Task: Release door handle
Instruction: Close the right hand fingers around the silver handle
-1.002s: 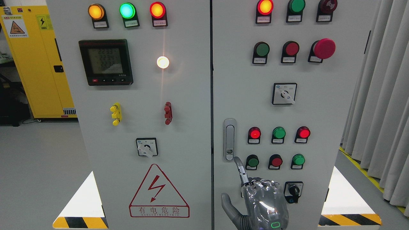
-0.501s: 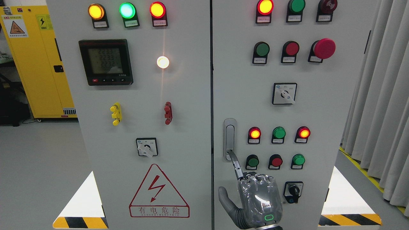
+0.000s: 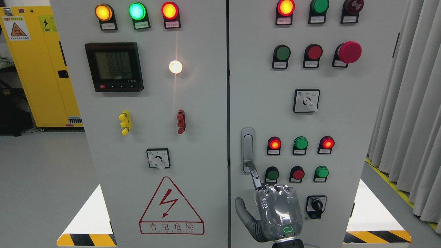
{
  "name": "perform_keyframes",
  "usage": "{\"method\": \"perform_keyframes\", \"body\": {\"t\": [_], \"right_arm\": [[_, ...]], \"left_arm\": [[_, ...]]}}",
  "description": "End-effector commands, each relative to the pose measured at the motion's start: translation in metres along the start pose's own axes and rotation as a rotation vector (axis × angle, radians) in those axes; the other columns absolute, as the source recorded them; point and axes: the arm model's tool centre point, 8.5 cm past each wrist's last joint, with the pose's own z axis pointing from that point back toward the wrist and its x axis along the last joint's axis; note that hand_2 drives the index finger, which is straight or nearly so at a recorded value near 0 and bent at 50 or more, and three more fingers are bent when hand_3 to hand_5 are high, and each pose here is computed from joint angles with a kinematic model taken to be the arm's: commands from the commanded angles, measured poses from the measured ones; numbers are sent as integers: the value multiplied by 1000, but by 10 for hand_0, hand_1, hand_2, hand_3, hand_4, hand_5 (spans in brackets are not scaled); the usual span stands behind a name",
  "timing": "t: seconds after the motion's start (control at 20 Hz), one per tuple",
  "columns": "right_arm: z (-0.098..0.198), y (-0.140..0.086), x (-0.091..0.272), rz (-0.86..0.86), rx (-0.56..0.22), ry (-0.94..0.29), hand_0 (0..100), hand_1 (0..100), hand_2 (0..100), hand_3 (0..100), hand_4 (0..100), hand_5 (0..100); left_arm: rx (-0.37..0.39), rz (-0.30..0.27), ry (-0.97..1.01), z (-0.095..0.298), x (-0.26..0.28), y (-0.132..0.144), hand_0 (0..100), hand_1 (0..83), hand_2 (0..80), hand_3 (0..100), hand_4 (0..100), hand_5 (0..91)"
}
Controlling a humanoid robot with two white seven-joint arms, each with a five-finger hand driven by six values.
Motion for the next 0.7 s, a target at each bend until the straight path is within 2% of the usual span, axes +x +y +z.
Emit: {"method": "perform_keyframes", "body": {"t": [0.0, 0.65], "right_arm": [[-1, 9, 0, 1, 29, -1, 484, 338, 0, 977, 991, 1000], [1, 10, 0, -3, 38, 3, 473, 338, 0, 978, 991, 1000]], "left_arm": [[-2, 1, -12, 0, 4, -1, 120, 556, 0, 0, 0, 0], [-2, 1, -12, 0, 4, -1, 120, 556, 0, 0, 0, 0]]}}
